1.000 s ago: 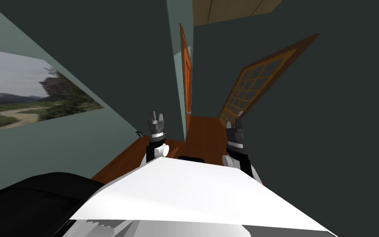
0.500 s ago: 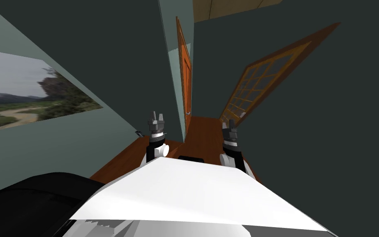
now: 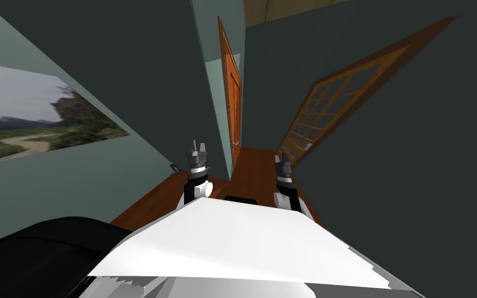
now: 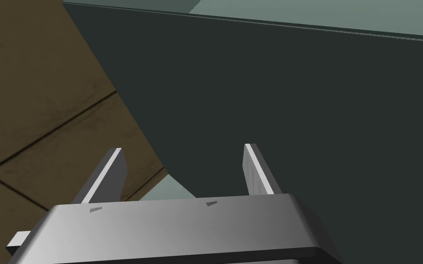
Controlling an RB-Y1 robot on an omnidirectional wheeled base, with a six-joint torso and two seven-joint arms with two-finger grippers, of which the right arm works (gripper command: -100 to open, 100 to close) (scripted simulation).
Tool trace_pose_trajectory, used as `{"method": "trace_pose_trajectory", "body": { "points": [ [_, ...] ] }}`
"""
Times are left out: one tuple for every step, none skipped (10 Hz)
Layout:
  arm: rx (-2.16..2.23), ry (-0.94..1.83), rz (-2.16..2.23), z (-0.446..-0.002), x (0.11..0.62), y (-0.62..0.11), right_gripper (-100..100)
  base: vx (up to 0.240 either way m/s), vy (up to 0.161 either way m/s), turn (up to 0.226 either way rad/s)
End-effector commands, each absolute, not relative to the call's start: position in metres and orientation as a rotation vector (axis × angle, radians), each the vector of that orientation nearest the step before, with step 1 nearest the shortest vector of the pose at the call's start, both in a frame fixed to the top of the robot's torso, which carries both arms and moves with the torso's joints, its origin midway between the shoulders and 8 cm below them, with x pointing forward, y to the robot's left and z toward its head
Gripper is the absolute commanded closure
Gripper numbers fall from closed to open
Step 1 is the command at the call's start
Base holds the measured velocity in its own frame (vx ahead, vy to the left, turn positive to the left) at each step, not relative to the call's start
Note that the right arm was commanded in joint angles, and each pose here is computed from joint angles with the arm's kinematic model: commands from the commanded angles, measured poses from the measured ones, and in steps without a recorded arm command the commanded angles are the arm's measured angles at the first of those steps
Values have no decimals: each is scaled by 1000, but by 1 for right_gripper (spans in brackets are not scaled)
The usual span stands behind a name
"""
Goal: Push the door open
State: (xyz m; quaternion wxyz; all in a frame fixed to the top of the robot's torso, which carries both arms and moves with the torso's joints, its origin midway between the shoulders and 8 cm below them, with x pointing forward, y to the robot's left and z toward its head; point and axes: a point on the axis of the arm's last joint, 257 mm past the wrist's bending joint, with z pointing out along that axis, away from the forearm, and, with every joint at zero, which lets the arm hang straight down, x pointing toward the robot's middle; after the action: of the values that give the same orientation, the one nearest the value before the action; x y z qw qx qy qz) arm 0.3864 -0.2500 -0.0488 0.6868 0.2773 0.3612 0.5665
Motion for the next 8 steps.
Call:
{"method": "trace_pose_trajectory", "body": {
  "points": [
    [622,822,1279,-56,392,-247,-100,97,-97,50],
    [624,839,1291,-64,397,-242,-100,97,-116,77],
    [626,849,1298,-69,400,-239,-100,77,-118,84],
    [627,858,1305,-74,403,-236,-100,84,-116,49],
    [628,867,1312,-79,406,-233,-100,94,-104,44],
    [629,877,1318,-84,408,-230,-100,82,-81,50],
    [630,887,1325,-89,411,-227,-100,90,-74,56],
    [631,897,1332,-94,413,-224,-100,91,-74,55]
  ]
}}
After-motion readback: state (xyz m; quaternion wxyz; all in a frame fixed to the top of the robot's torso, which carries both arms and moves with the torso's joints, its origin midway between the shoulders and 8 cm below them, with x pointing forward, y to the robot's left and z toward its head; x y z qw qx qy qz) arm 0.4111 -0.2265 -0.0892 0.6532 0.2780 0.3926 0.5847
